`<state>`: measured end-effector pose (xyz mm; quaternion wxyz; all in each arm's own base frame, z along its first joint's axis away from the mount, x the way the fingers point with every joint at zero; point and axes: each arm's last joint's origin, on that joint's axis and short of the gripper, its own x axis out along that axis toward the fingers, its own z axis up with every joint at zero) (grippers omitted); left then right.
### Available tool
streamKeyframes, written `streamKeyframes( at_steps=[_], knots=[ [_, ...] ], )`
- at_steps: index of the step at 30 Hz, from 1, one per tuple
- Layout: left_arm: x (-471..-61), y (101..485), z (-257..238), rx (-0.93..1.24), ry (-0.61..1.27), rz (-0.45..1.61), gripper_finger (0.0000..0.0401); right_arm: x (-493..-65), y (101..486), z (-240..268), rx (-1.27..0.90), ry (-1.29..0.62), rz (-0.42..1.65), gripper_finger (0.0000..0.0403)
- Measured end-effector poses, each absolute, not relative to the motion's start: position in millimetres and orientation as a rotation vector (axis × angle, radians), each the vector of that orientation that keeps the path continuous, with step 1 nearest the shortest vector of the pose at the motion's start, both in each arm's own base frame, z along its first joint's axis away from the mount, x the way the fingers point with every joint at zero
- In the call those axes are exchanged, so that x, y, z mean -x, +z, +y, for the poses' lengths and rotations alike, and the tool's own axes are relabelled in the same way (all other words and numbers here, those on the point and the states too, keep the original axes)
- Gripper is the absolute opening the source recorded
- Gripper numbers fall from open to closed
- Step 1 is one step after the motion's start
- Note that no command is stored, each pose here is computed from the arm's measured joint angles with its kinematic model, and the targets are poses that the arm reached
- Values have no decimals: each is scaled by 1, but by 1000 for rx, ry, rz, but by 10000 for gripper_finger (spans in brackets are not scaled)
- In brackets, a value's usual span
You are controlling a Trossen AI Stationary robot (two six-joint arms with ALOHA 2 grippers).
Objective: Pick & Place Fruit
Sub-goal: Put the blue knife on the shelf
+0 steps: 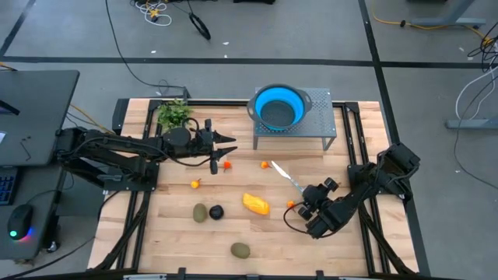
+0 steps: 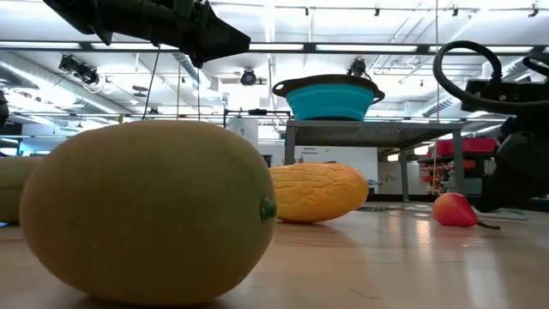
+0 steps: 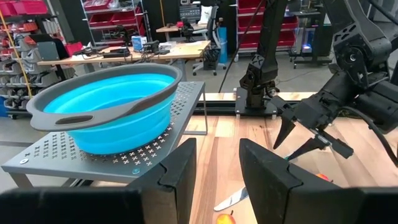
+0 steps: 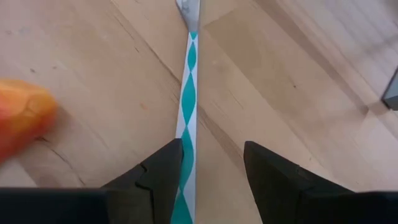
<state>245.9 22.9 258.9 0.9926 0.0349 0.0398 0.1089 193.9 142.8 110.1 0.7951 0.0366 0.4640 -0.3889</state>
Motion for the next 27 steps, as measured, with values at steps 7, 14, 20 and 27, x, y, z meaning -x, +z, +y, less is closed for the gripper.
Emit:
streamKeyframes(
  at_steps=[7, 14, 20, 27],
  knots=[
    [-246, 259, 23, -70, 218, 80, 130, -194, 112, 147, -48, -802, 991, 188],
    [-246, 257, 23, -70, 218, 100, 130, -189, 114, 157, 3, -768, 860, 188],
    [-246, 257, 23, -70, 218, 101, 130, -184, 115, 163, -3, -758, 786, 188],
    [-246, 257, 23, -70, 218, 101, 130, -171, 109, 161, -2, -765, 640, 188]
  ],
)
